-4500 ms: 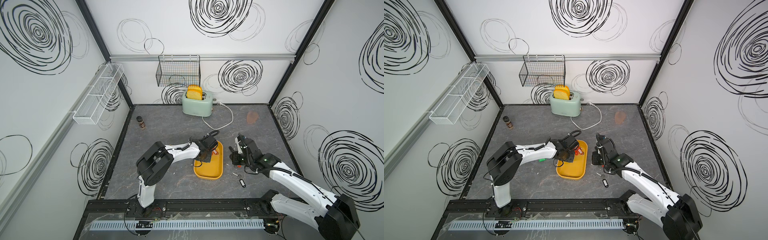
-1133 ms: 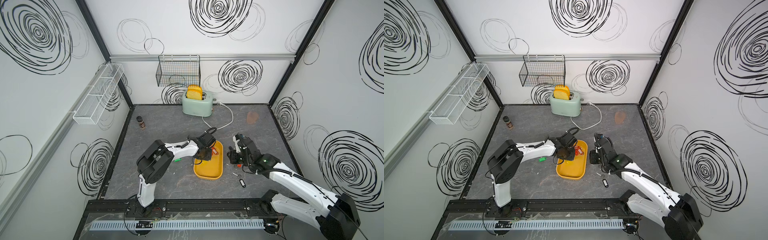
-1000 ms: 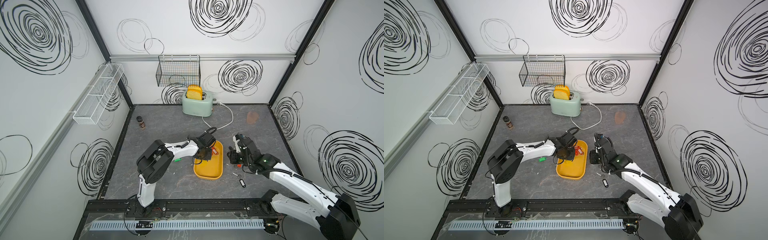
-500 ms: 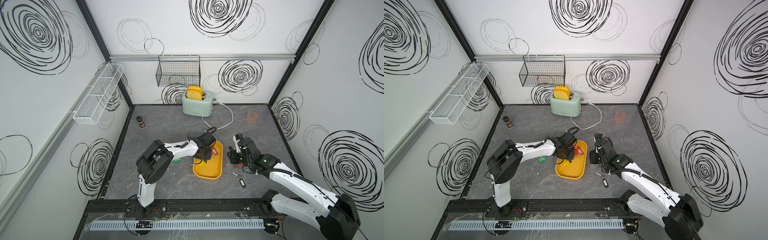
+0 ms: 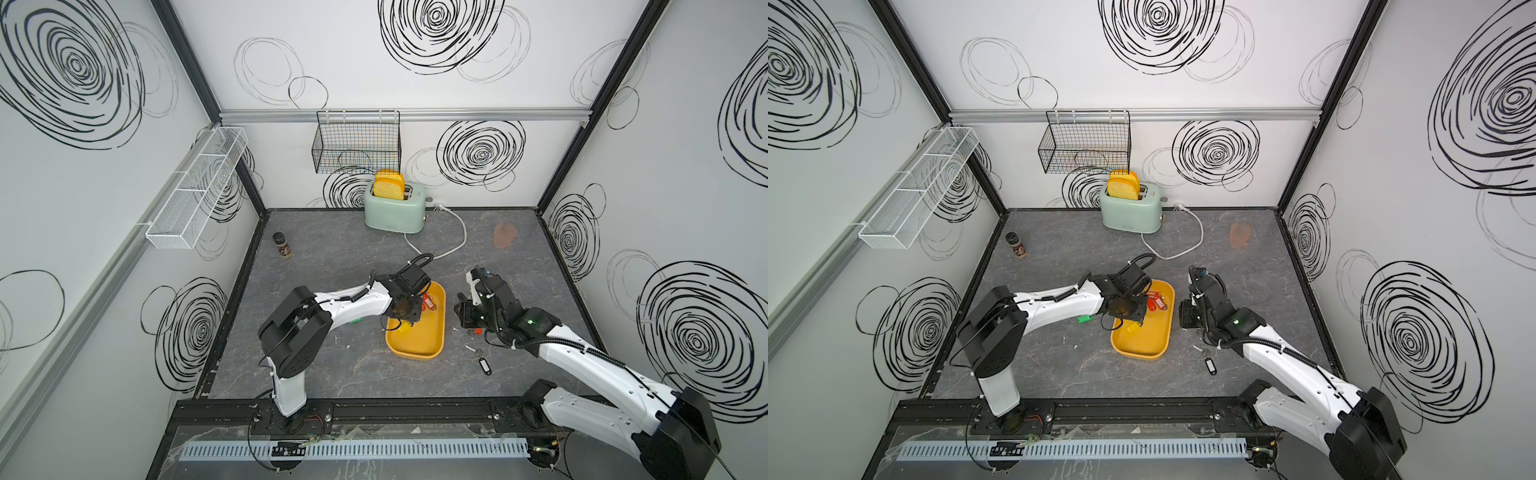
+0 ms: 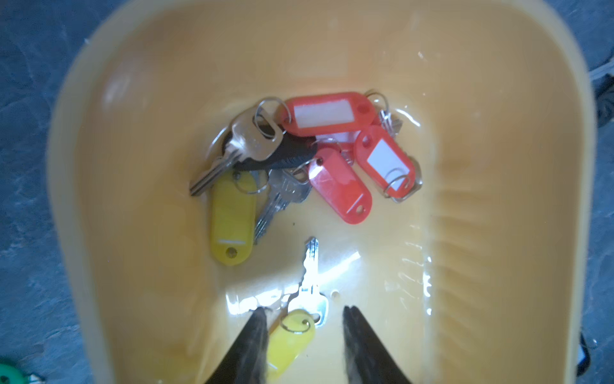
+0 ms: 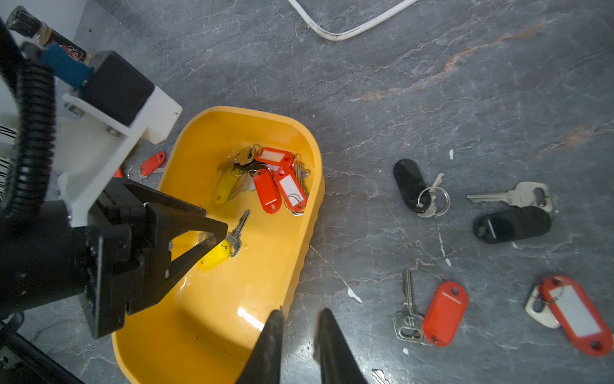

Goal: Take the keys out of the storage box
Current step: Pick up the key from the storage box.

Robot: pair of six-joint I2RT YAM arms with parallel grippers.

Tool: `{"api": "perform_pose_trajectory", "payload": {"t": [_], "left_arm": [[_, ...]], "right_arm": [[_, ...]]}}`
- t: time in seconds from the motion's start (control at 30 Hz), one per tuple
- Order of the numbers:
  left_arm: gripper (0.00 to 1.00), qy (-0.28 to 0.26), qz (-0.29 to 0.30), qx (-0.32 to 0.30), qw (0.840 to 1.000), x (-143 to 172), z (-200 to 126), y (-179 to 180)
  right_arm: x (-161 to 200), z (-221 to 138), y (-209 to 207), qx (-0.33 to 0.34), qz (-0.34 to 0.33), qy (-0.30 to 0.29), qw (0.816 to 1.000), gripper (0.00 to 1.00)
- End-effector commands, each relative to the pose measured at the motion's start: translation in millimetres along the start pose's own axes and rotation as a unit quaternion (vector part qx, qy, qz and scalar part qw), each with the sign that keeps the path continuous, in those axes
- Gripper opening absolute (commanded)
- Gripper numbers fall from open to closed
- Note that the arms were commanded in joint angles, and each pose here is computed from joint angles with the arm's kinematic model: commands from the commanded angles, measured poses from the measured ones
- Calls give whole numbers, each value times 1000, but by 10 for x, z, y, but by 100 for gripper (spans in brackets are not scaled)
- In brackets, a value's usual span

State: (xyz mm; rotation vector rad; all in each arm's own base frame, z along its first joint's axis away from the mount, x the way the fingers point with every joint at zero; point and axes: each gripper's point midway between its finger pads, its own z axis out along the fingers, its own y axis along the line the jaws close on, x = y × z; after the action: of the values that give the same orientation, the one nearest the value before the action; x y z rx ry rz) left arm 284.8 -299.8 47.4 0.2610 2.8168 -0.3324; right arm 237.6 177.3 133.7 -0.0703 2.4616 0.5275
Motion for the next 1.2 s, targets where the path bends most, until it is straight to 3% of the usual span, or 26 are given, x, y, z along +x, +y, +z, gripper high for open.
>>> {"api": "perform_pose_trajectory", "payload": {"t": [0.0,0.37,0.83,1.17], "left_arm": [[42,24,2,-12,1000,107,70,61],[34,60,9,-11,998,252,231,79],[18,56,10,-15,998,245,312,104],[13,38,12,-7,999,145,254,39]], "right_arm": [[-13,2,-16,0,6,-8,1000,24],[5,26,-37,2,5,-7,1000,24],[-7,9,-50,6,5,-11,1000,24],[-5,3,-54,6,7,-11,1000,24]]}}
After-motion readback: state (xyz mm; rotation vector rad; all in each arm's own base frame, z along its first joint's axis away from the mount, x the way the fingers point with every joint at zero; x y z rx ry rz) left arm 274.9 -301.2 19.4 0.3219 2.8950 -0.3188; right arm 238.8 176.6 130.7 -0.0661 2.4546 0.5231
